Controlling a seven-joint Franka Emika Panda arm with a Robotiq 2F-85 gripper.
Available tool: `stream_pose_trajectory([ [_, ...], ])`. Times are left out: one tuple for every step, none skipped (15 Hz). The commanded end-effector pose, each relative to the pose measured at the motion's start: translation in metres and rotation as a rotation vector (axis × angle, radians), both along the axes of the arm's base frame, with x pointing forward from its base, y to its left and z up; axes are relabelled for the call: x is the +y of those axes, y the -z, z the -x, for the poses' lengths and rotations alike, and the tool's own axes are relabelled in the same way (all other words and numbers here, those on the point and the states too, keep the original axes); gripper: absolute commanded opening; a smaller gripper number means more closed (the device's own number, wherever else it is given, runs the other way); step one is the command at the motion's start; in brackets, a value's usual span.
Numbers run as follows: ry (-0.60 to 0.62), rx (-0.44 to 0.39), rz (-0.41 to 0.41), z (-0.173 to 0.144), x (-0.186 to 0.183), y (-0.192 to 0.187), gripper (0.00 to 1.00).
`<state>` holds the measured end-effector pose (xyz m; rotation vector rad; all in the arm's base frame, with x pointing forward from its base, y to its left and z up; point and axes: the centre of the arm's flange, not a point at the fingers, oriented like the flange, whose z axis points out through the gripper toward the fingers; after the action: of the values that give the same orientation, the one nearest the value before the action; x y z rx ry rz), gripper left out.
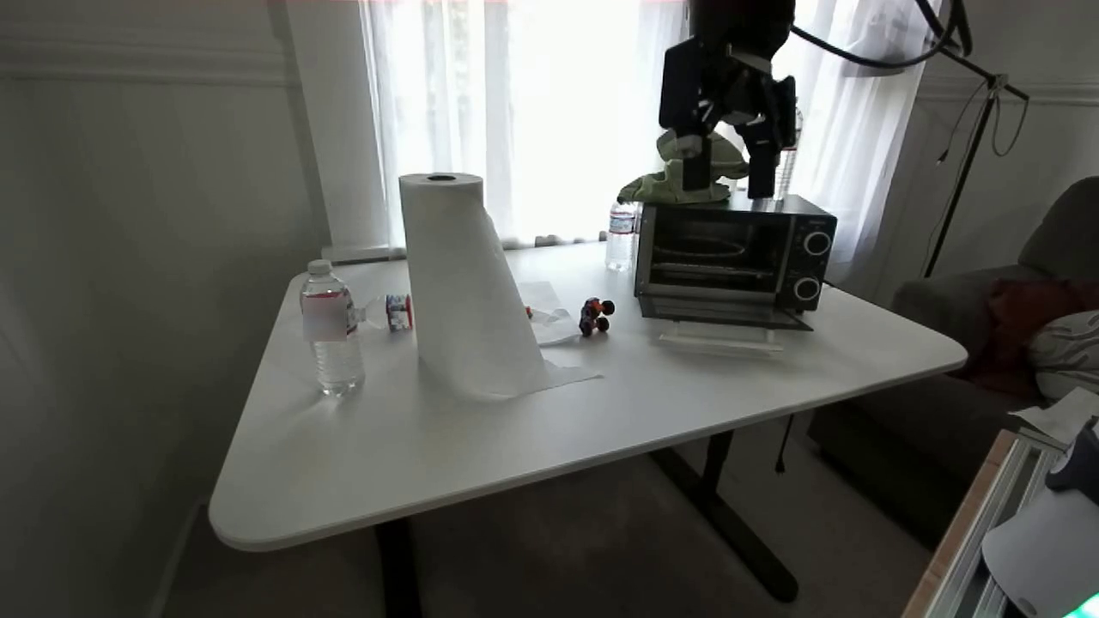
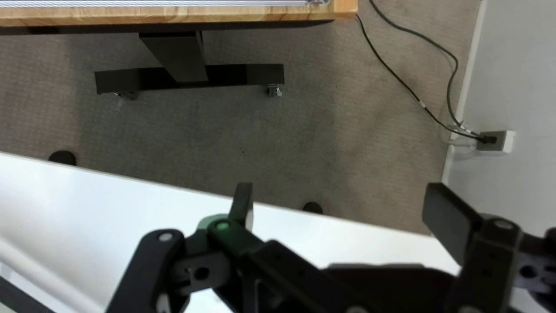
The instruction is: Put the brown object on top of the microwave
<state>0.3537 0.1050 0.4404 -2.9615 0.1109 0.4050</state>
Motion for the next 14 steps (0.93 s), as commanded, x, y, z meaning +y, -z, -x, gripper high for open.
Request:
stream_pose_trajectory([
  [0.08,-0.018,-0.026,-0.047,-0.041,-0.016,1.0],
  [0.105,-0.024,-0.029,-0.058,-0.052,-0.017,1.0],
  [0.127,-0.037,-0.028,-0.069,-0.062,-0.018,1.0],
  [0.142,-0.051,-0.021,-0.078,-0.07,-0.016,1.0],
  [0.142,-0.071,-0.005,-0.089,-0.079,-0.013,1.0],
  [0.146,-0.08,0.012,-0.098,-0.085,-0.008,1.0],
  [0.152,-0.084,0.037,-0.108,-0.091,0.0,1.0],
  [0.166,-0.098,0.06,-0.118,-0.098,0.01,1.0],
  [0.165,-0.117,0.076,-0.128,-0.104,0.021,1.0],
  [0.158,-0.129,0.081,-0.138,-0.108,0.033,1.0],
  [0.155,-0.156,0.092,-0.148,-0.112,0.043,1.0],
  [0.15,-0.186,0.087,-0.161,-0.114,0.054,1.0],
  [0.153,-0.203,0.079,-0.173,-0.115,0.064,1.0],
  [0.155,-0.22,0.073,-0.183,-0.114,0.073,1.0],
])
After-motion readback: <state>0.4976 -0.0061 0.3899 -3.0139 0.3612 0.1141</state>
